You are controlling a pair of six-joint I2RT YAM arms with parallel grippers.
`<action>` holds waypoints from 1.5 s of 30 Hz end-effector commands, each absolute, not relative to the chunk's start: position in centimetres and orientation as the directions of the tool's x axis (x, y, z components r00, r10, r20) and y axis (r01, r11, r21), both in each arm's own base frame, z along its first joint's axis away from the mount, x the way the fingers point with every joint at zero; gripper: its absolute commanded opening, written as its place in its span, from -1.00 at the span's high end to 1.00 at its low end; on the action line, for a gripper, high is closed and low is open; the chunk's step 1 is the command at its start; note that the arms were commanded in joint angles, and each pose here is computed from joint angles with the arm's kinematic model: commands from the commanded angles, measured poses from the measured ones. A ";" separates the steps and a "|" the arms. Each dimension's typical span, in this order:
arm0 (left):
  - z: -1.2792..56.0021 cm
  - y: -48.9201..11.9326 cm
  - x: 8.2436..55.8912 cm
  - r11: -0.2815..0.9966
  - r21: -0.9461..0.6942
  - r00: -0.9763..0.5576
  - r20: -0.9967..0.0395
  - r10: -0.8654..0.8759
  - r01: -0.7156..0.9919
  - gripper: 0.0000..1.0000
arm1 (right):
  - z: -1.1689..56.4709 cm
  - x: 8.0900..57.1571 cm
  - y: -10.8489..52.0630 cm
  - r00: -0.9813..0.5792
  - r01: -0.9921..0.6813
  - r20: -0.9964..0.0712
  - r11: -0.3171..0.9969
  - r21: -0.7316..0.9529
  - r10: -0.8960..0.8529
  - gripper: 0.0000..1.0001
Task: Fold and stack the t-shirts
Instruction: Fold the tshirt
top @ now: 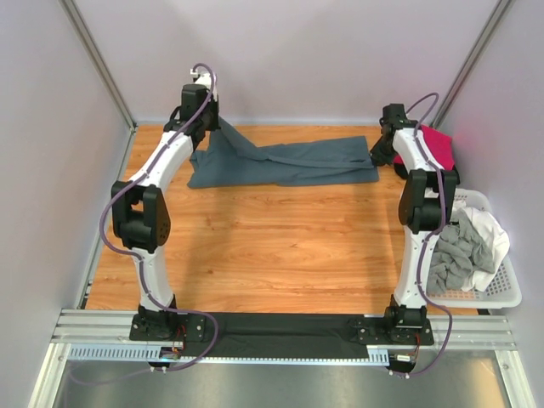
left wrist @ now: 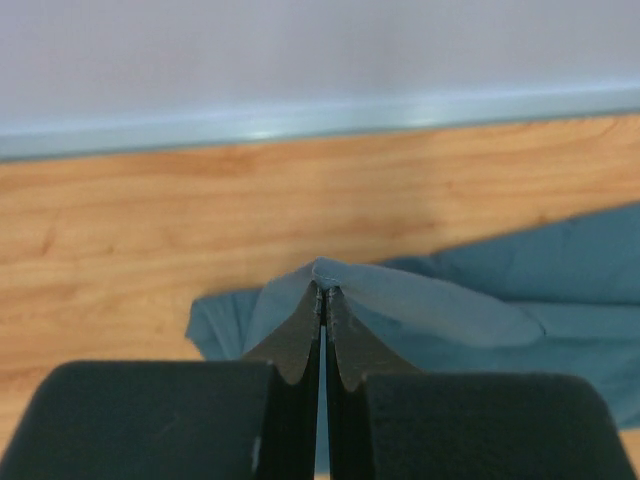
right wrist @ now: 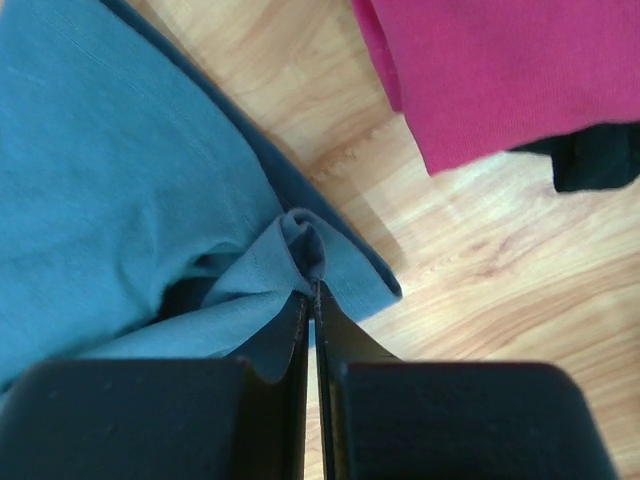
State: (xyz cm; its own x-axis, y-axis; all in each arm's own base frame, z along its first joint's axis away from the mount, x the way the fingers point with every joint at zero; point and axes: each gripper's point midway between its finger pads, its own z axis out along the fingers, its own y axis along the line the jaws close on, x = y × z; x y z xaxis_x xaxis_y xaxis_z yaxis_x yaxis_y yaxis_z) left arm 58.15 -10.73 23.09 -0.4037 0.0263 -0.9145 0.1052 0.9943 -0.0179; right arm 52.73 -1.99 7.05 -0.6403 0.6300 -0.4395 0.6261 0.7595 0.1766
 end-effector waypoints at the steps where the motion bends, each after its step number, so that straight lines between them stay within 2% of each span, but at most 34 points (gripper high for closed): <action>1: 31.7 -9.7 53.9 0.995 -0.048 -0.291 -0.957 -0.021 0.085 1.00 | 10.3 51.7 -2.3 -0.623 0.619 -0.473 0.762 0.189 0.623 0.99; 7: 32.7 -7.2 45.3 0.997 -0.080 -0.360 -0.930 -0.074 0.001 1.00 | 9.5 46.6 -1.3 -0.672 0.611 -0.401 0.772 0.175 0.623 0.99; 13: 28.7 -6.4 36.4 0.988 -0.134 -0.475 -0.866 -0.154 -0.076 1.00 | 7.8 42.2 -0.8 -0.728 0.586 -0.344 0.799 0.138 0.593 0.99; 16: 25.7 -6.1 31.9 0.977 -0.168 -0.579 -0.787 -0.215 -0.135 1.00 | 7.1 40.9 -0.2 -0.761 0.560 -0.314 0.819 0.124 0.568 0.99; 21: 23.0 -6.3 26.0 0.936 -0.266 -0.640 -0.683 -0.351 -0.229 1.00 | 6.0 38.4 0.7 -0.813 0.520 -0.260 0.851 0.075 0.520 0.99; 26: 21.1 -4.8 20.3 0.914 -0.220 -0.713 -0.572 -0.405 -0.342 1.00 | 4.7 34.6 2.2 -0.858 0.478 -0.198 0.878 0.029 0.473 0.99; 33: 21.9 -3.7 15.5 0.917 -0.205 -0.745 -0.536 -0.398 -0.343 1.00 | 4.0 29.6 2.3 -0.864 0.488 -0.143 0.873 -0.006 0.482 0.99; 36: 21.1 -3.4 13.0 0.921 -0.184 -0.785 -0.483 -0.389 -0.343 1.00 | 3.9 28.1 2.6 -0.867 0.487 -0.133 0.874 -0.014 0.481 0.99; 41: 19.5 -3.7 11.7 0.913 -0.192 -0.804 -0.432 -0.409 -0.361 1.00 | 3.3 26.5 3.0 -0.866 0.494 -0.106 0.869 -0.025 0.489 0.99; 45: 18.8 -4.0 12.7 0.912 -0.174 -0.814 -0.413 -0.409 -0.371 1.00 | 3.2 26.6 3.0 -0.860 0.506 -0.104 0.862 -0.028 0.500 0.99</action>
State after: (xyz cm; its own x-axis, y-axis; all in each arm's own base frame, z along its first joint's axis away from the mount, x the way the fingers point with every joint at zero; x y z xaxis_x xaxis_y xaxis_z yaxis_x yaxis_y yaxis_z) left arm 14.30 -4.07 20.25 -0.7603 -0.4105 -0.5034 -0.3404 0.9118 -0.2295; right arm 26.49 3.18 2.64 -0.8828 0.4620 -0.0853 0.4656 0.8846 -0.0278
